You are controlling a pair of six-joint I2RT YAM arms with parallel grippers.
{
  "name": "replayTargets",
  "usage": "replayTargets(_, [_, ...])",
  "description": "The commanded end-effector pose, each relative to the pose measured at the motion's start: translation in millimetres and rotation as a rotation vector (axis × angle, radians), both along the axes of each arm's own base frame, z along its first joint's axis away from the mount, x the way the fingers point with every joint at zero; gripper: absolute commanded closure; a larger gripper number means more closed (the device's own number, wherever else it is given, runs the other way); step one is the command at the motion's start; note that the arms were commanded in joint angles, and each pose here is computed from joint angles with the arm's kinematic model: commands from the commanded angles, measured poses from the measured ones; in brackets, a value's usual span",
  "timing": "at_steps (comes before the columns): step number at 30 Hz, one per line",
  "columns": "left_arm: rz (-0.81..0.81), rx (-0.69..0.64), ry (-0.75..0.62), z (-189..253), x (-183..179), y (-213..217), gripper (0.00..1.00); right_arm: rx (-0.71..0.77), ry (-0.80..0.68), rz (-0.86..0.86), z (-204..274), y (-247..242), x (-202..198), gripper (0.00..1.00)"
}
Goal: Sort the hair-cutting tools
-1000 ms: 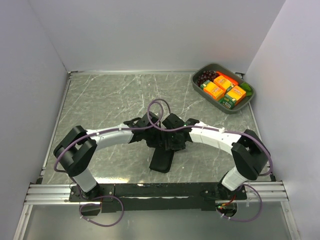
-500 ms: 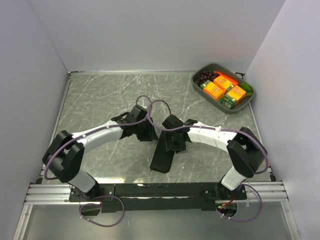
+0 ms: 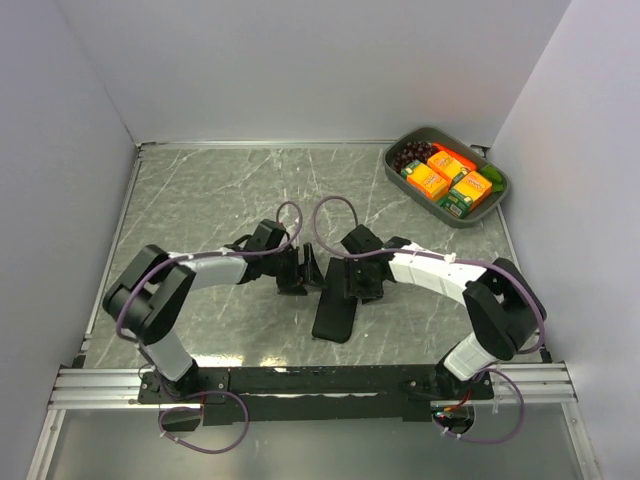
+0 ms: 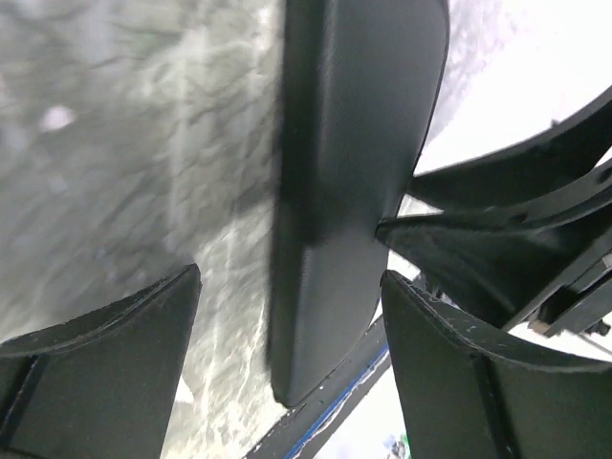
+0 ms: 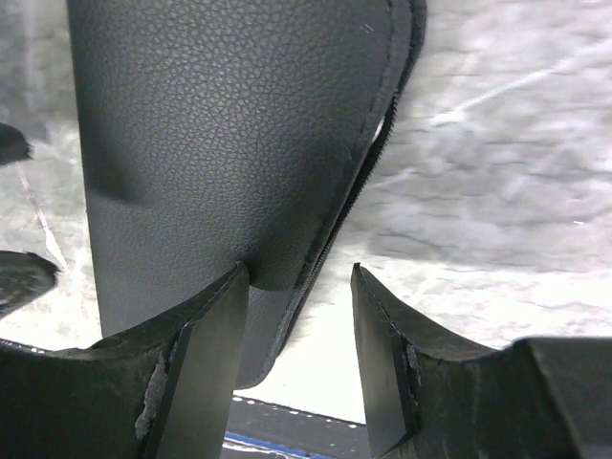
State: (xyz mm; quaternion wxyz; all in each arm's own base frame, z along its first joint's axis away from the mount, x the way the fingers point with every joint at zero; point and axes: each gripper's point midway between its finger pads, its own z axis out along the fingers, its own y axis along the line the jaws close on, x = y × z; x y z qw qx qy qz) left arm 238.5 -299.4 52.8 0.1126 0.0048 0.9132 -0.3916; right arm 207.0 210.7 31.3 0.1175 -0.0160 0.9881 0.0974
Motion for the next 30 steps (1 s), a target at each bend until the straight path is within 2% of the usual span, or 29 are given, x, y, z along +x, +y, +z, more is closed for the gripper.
replayTargets(1, [-0.119,-0.162,-0.019,9.7,-5.1,-27.9,0.19,-0.126,0.023,-0.04,-13.0,-46.5,-8.9,0.46])
replayTargets(8, [-0.191,-0.153,0.077,-27.3,-21.8,-41.4,0.18,-0.131,0.061,-0.049,-22.8,-57.7,-19.9,0.46])
replayTargets(13, [-0.244,-0.156,0.072,-30.4,-25.4,-58.4,0.22,-0.133,0.047,-0.049,-18.6,-59.4,-18.6,0.46])
replayTargets(15, [-0.256,-0.148,0.078,-32.5,-28.0,-62.9,0.28,-0.131,0.04,-0.047,-16.2,-58.7,-16.9,0.46])
replayTargets(19, [-0.245,-0.112,0.087,-40.8,-26.6,-61.2,0.5,-0.134,0.025,-0.045,-10.3,-59.0,-13.0,0.46])
replayTargets(22, [-0.234,-0.06,0.107,-51.3,-26.1,-58.5,0.58,-0.14,0.005,-0.042,-4.8,-59.3,-9.1,0.46])
replayTargets(30, [-0.218,-0.022,0.118,-58.9,-23.0,-57.7,0.64,-0.153,-0.057,-0.063,16.2,-66.8,-3.8,0.46])
